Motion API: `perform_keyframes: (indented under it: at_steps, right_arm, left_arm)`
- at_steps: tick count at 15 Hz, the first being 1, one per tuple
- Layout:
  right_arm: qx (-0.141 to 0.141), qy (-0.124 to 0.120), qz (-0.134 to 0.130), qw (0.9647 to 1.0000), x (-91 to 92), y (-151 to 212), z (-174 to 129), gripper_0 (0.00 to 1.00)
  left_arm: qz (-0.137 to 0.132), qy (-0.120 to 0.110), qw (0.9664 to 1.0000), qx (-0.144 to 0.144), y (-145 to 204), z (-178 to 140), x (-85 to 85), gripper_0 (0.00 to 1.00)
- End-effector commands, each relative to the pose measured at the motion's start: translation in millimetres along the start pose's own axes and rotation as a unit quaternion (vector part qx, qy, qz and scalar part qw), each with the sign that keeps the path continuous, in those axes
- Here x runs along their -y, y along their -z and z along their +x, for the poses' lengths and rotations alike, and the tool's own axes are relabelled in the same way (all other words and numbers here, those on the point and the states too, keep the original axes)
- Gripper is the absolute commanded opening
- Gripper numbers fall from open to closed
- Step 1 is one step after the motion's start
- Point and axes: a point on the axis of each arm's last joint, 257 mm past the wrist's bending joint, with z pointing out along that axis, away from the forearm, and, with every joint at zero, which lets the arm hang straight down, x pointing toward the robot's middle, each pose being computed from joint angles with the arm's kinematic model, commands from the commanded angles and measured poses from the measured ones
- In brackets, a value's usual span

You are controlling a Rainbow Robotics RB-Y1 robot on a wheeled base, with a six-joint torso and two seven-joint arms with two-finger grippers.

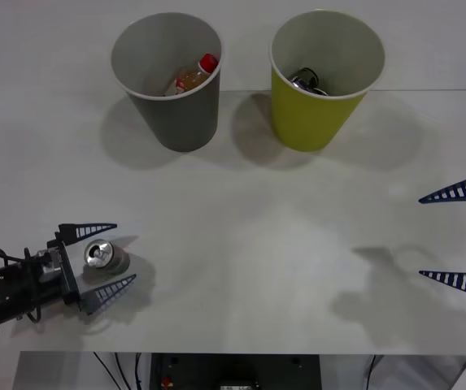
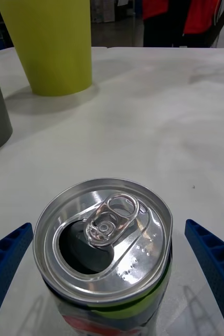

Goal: Put the can into the green bin and the plastic bottle into the gray bin

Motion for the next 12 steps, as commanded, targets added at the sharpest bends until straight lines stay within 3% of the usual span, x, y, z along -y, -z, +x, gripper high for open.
perform_keyframes:
  at_steps: [1, 2, 3, 12]
  right_arm:
    - [0.0, 0.0, 0.0, 1.0, 0.0, 0.0, 0.0, 1.0]
    - [0.0, 0.0, 0.0, 1.0, 0.0, 0.0, 0.0, 1.0]
    - [0.0, 0.0, 0.0, 1.0, 0.0, 0.0, 0.0, 1.0]
    - [0.0, 0.0, 0.0, 1.0, 0.0, 0.0, 0.0, 1.0]
  left_arm:
    - [0.0, 0.001, 1.0, 0.0, 0.1, 0.1, -0.3, 0.23]
    - [0.0, 0.002, 1.0, -0.001, 0.6, 0.7, 0.6, 0.09]
    - [0.0, 0.003, 1.0, -0.001, 0.1, 0.3, 0.0, 0.02]
    - [0.007, 0.01, 0.9999, 0.003, -2.1, -3.0, 2.7, 0.0]
